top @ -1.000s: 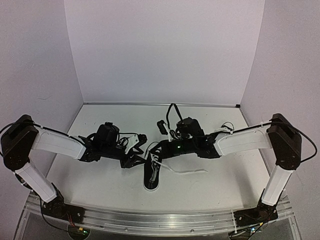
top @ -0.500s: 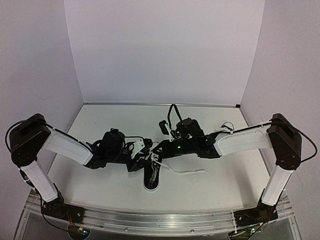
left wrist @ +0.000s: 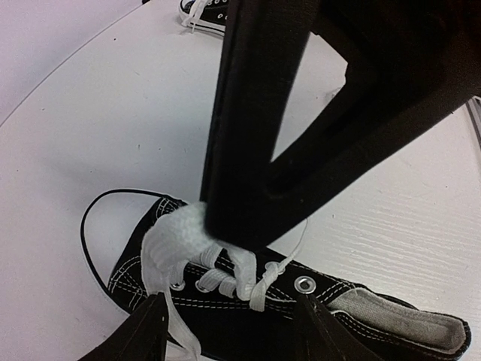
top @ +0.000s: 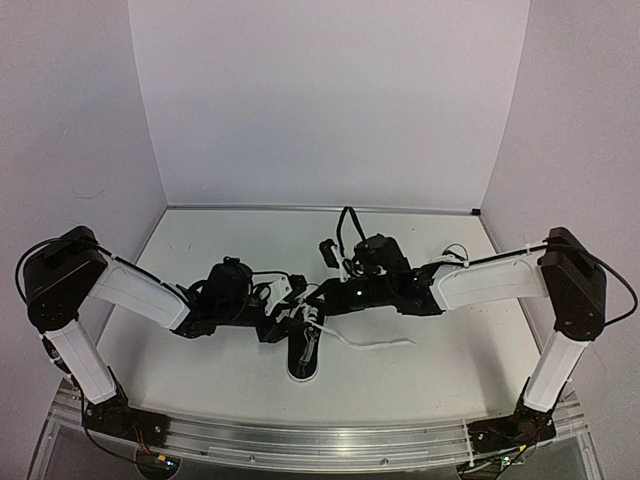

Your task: Tie the shoes

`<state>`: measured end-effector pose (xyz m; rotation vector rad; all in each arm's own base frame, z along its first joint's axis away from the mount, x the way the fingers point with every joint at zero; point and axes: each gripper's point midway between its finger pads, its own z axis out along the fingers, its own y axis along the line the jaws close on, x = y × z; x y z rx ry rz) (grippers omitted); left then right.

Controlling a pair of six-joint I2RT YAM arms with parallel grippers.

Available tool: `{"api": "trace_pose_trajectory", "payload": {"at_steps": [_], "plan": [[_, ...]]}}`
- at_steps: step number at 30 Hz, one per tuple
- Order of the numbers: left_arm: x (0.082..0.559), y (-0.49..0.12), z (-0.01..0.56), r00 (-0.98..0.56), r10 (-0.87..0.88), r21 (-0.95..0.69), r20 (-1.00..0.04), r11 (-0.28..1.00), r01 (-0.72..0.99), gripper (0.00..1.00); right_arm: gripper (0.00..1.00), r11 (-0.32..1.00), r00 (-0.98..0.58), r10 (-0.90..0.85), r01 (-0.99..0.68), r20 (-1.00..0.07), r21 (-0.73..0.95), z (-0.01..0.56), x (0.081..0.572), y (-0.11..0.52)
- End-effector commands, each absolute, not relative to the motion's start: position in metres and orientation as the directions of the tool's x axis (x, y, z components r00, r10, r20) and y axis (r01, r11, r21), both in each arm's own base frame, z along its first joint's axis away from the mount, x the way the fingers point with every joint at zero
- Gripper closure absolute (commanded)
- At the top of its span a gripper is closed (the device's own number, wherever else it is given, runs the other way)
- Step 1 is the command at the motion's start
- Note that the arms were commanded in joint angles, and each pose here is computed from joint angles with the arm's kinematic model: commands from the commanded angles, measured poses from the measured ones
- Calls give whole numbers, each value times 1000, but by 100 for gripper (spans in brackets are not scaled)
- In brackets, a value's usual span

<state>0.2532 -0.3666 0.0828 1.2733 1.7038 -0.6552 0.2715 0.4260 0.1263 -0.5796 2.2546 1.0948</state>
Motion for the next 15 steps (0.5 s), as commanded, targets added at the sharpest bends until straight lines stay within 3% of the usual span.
{"api": "trace_pose_trajectory", "payload": {"at_steps": [1, 8, 15], "plan": [[259, -370, 107, -52, 428, 117, -902, 360, 925, 41, 100, 555, -725, -108, -611, -680, 564, 149, 271, 426], [260, -364, 109, -59, 402, 115, -914, 395, 911, 42, 100, 559, -728, -110, -609, -677, 563, 145, 272, 426], [263, -370, 103, -72, 403, 102, -912, 394, 913, 37, 100, 549, -729, -113, -612, -675, 569, 147, 271, 428]]}}
